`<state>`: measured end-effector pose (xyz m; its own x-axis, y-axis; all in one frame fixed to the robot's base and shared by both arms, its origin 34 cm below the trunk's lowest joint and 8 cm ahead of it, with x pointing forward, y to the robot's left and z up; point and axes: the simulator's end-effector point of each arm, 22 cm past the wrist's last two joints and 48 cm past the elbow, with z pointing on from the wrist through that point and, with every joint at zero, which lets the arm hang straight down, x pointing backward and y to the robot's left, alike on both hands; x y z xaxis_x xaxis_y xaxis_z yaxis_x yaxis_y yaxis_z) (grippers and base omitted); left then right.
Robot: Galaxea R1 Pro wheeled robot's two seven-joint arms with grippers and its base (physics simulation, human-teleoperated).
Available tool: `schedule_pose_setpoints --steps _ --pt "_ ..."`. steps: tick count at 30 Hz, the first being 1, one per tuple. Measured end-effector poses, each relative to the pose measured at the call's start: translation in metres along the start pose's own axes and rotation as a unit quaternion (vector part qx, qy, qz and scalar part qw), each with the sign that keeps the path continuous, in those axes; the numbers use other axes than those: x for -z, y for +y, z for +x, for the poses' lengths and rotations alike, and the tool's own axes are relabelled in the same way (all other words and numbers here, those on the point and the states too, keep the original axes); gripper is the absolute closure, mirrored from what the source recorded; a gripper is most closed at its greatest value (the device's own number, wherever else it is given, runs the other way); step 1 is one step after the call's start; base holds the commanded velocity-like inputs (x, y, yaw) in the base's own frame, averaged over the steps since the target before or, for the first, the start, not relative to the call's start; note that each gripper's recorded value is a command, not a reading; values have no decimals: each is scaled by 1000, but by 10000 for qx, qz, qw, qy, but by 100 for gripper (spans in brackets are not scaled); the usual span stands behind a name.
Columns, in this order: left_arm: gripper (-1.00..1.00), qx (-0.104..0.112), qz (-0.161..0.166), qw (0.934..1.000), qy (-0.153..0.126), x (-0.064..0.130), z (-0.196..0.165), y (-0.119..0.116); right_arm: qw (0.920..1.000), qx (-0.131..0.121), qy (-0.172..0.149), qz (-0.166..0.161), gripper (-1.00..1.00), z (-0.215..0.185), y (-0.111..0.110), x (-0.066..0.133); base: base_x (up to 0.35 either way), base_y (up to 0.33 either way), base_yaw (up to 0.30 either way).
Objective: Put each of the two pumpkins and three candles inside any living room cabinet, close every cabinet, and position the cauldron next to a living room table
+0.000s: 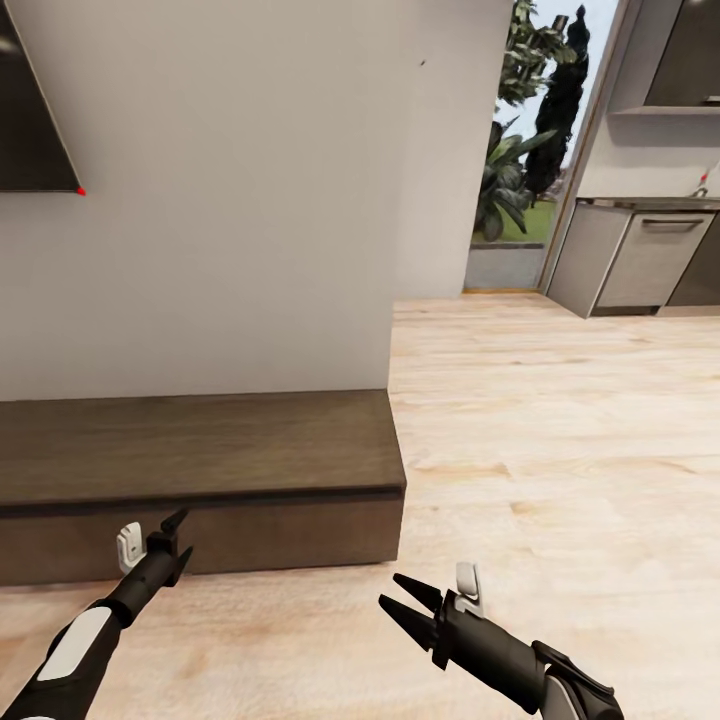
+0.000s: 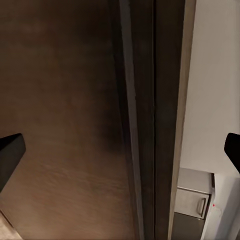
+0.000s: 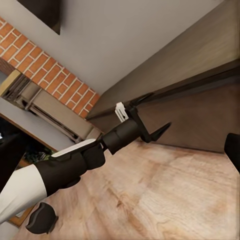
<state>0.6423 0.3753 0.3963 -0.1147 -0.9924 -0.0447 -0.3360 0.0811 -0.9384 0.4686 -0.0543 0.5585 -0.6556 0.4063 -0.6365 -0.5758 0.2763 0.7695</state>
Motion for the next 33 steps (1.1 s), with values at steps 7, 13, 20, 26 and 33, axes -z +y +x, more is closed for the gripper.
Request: schedule_pose_setpoints --steps 7,13,20,26,33 --pt "-100 3 -3 10000 4 0 1 0 10000 0 2 6 -100 0 0 0 10 -87 0" --pt "-100 5 -2 10000 5 0 1 0 10000 -5 2 13 -100 0 -1 0 0 -29 0" --pt "-100 7 -4 10000 6 0 1 0 10000 1 6 9 -100 0 0 0 94 -6 0" --pt "-100 8 -4 10000 10 0 2 0 10000 7 1 5 -100 0 0 0 88 -5 0" --pt "-100 10 -5 10000 9 0 2 0 10000 10 2 5 -100 0 0 0 43 -3 0"
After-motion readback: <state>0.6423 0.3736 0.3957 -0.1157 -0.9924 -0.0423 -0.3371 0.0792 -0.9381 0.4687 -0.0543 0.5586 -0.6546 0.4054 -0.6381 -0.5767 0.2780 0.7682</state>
